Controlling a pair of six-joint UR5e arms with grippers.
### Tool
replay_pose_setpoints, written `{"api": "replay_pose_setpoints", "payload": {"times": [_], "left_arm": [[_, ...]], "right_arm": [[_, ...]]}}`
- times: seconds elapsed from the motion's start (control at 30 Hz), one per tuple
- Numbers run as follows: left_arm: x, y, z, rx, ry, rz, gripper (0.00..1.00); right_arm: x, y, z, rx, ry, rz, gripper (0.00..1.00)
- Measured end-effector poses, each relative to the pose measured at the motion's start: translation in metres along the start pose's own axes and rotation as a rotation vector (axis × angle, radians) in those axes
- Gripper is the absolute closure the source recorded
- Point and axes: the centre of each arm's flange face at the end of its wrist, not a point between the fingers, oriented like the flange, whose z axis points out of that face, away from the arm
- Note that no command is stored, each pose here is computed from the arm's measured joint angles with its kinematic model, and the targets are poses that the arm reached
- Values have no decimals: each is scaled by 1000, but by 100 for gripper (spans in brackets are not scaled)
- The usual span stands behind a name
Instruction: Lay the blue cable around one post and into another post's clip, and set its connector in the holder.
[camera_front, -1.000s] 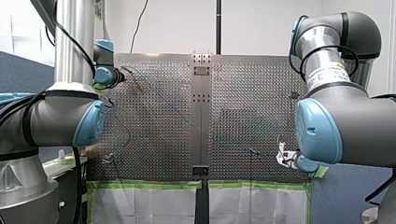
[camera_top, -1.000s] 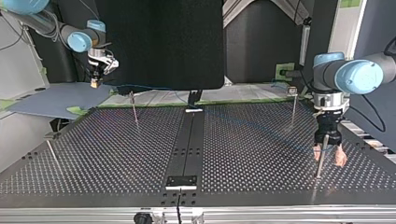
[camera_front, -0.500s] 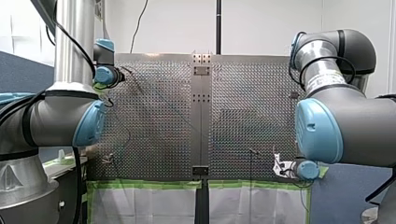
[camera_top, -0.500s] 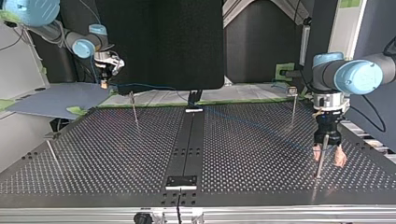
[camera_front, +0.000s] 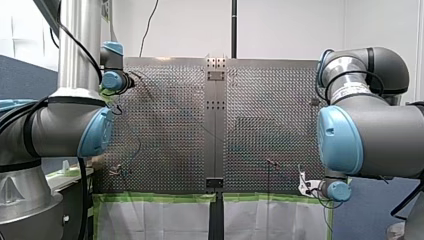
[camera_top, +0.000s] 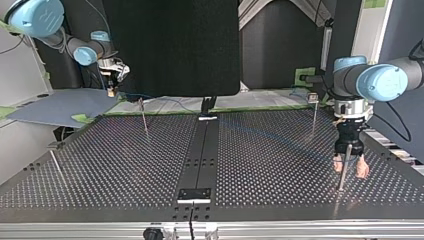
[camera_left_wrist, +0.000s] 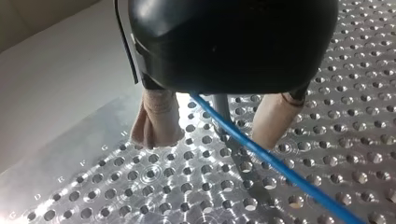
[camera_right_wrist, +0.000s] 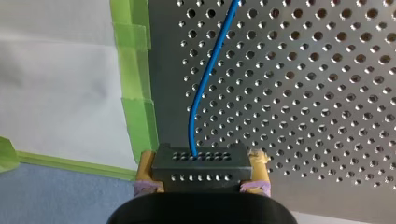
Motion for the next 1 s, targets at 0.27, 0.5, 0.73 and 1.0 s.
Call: {"api": "replay_pose_setpoints", "payload": {"times": [0.27,0.5,0.73,1.0], "left_arm": [[-1,3,-1,-30,-16,-2,0],[0,7,-5,-75,-6,-4,0],[1,7,-8,-88,9,-9,0],[-8,-5,-19,-95,18,-30,0]], "right_arm": [[1,1,0,64,7,28,100],[1,-6,0,124,9,30,100],[1,-13,-2,186,9,31,100],[1,-21,-3,251,12,30,100]]}}
